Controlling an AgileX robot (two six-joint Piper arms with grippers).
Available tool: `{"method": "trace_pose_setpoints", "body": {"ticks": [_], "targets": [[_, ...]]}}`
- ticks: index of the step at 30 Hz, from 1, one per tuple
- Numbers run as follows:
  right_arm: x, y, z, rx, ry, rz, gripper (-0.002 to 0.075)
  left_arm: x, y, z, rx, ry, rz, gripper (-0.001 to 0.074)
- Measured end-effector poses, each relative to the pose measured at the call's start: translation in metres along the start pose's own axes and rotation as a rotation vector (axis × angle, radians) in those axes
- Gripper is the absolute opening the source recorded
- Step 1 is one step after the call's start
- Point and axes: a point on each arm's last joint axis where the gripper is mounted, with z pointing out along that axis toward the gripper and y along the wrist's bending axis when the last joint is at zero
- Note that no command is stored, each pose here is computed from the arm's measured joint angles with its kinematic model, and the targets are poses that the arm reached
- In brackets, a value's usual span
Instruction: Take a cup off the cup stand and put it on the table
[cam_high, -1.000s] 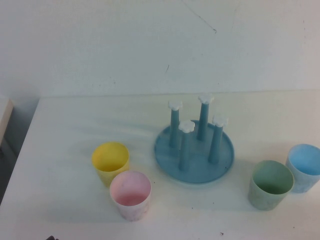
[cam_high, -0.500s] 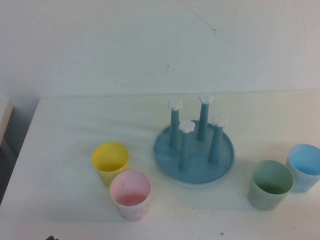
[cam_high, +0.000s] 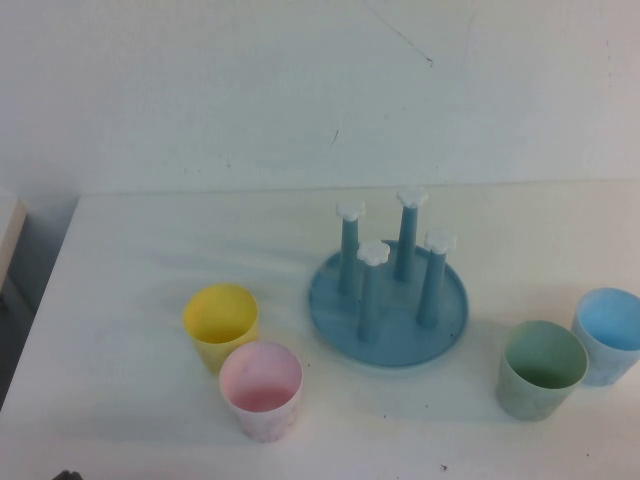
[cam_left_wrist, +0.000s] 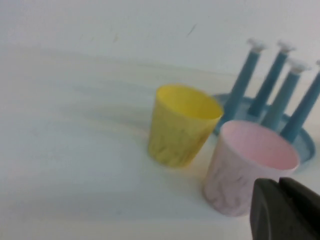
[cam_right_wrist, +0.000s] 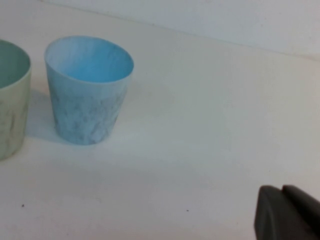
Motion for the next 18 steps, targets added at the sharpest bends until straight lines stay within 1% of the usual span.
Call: {"method": "trace_pose_setpoints", "body": {"ticks": [2, 4, 5, 7, 8, 11, 16, 18], "targets": [[0.0, 0.0, 0.0, 0.0, 0.0, 0.005, -0.0001, 0.006, 0.006, 0.0, -0.071, 0.059, -0.106, -0.0002], [0.0, 0.0, 0.0, 0.0, 0.0, 0.007, -0.0001, 0.007, 0.013, -0.002, -0.167, 0.087, -0.219, -0.0002], [0.0, 0.0, 0.0, 0.0, 0.0, 0.007, -0.0001, 0.006, 0.017, -0.004, -0.216, 0.087, -0.241, -0.0002], [0.0, 0.0, 0.0, 0.0, 0.001, 0.007, -0.0001, 0.005, 0.025, -0.006, -0.312, 0.054, -0.336, -0.0002], [0.0, 0.0, 0.0, 0.0, 0.001, 0.007, -0.0001, 0.004, 0.028, -0.007, -0.342, 0.038, -0.345, -0.0002], [0.0, 0.0, 0.0, 0.0, 0.001, 0.007, -0.0001, -0.002, 0.035, -0.009, -0.41, -0.038, -0.282, -0.0002], [0.0, 0.0, 0.0, 0.0, 0.001, 0.007, -0.0001, -0.015, 0.039, -0.01, -0.446, -0.172, 0.008, -0.0002], [0.0, 0.0, 0.0, 0.0, 0.001, 0.007, -0.0001, -0.019, 0.039, -0.011, -0.449, -0.196, 0.087, -0.0002]]}}
